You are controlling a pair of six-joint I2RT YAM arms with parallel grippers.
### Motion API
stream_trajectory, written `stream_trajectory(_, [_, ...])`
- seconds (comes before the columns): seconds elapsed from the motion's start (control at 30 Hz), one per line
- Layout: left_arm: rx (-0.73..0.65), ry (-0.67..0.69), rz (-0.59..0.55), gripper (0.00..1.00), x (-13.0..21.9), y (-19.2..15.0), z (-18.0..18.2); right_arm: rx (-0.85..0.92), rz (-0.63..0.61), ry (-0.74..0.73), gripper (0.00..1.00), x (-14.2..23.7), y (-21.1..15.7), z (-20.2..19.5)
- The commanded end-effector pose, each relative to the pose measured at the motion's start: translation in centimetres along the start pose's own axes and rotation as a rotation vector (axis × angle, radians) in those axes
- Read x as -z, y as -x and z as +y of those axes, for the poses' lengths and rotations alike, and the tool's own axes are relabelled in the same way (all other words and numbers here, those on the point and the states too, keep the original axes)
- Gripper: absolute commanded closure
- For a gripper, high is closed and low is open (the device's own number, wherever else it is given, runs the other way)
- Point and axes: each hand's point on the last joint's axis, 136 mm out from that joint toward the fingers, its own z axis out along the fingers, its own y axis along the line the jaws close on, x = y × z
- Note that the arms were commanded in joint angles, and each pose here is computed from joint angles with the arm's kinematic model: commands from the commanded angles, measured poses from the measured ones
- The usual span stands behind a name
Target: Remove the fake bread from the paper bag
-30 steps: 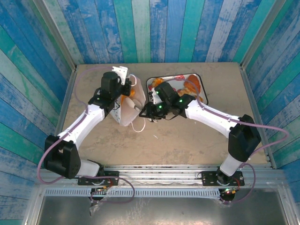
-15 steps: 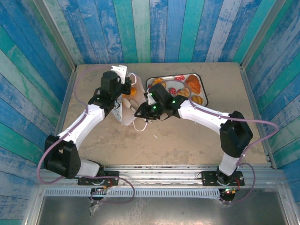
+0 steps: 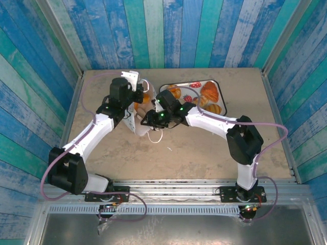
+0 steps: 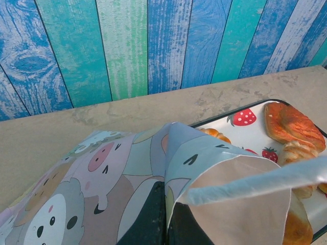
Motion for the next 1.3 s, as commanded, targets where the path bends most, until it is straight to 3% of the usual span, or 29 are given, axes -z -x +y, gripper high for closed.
stream_trajectory(0.0, [0.003,-0.029,-0.078,1.00,1.2,2.2,-0.6,0.018,-0.019,0.073,0.51,-0.2,1.4,1.9])
stream_trajectory(0.3, [0.004,-0.042,-0.080,1.00,1.3,2.3,-0.8,0.001,-0.019,0.059,0.50,-1.3,2.0,0.9])
stream_trajectory(0.7, [0.031,0.013,-0.067,1.00,0.8,1.9,0.1,0.040,-0.040,0.079,0.75,-0.3,2.2,1.6])
stream_trajectory(1.27, [0.142,0.155,-0.063,1.00,-0.3,1.8,2.7,0.090,-0.085,0.106,0.81,4.3,0.4,3.0])
